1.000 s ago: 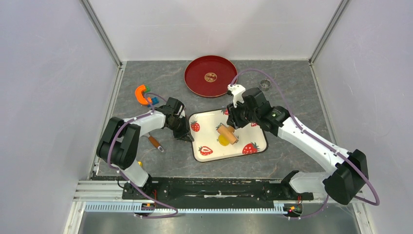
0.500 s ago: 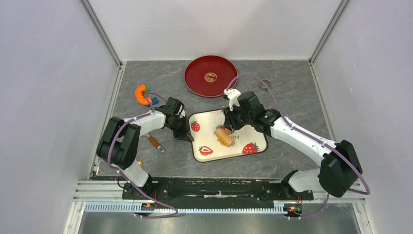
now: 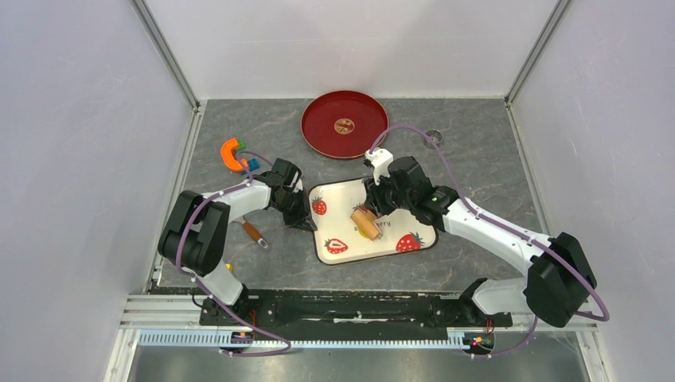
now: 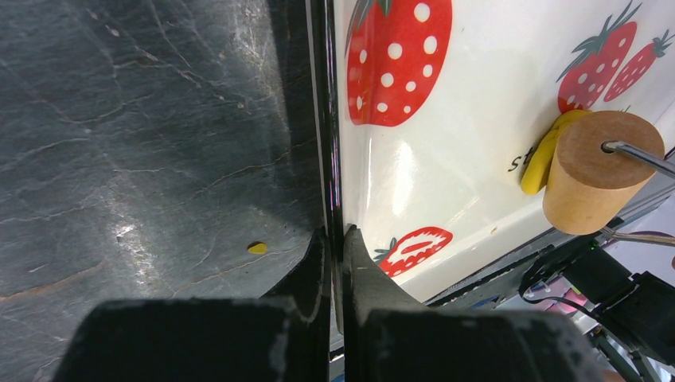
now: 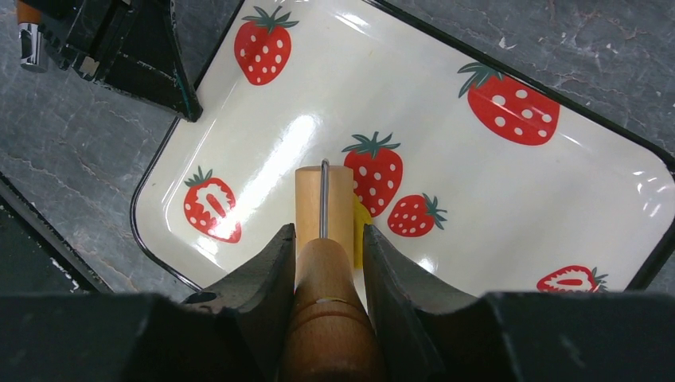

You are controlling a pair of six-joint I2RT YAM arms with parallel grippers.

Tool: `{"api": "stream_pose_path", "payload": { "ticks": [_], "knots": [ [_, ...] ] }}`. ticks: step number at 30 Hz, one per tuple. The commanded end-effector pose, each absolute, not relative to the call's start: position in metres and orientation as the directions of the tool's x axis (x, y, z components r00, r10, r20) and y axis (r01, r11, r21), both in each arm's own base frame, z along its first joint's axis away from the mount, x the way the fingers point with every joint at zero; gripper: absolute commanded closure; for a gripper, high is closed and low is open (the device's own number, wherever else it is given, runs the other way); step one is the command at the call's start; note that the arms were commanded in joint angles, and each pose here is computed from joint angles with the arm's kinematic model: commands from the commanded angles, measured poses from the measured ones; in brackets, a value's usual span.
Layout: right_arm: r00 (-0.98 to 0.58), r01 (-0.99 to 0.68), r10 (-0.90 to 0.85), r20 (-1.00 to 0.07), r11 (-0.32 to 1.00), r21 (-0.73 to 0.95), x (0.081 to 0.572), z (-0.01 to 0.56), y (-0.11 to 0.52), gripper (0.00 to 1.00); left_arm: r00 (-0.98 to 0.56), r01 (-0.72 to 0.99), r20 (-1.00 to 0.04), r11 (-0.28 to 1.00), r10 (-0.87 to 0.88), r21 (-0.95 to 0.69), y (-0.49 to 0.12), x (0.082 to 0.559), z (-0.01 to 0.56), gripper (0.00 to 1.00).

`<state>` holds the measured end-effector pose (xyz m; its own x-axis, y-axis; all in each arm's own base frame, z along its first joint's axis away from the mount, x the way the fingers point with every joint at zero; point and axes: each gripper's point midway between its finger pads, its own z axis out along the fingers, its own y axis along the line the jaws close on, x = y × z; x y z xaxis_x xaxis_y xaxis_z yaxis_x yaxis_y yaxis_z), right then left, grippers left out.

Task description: Roll out the dumpling wrappers from the dough

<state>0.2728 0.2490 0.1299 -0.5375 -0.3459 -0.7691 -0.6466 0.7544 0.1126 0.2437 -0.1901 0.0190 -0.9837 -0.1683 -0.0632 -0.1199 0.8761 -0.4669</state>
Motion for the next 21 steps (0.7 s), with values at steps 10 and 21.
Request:
{"api": "stream_pose_path", "payload": {
  "ticks": [10,21],
  "knots": [
    [-0.59,-0.551,-0.603,-0.537,0.787,-0.277,0.282,0.073,0.157,1.0,-0.988,-0.102,-0.065,0.911,-0.139,-0.401,-0.176,0.238,0.01,0.98],
    [-0.63,-0.563,-0.618,-0.471,0.781,-0.271,0.268,0.047,0.148,1.0,-0.988,-0.103,-0.061,0.912,-0.139,-0.396,-0.175,0.237,0.007,0.98]
  ]
}}
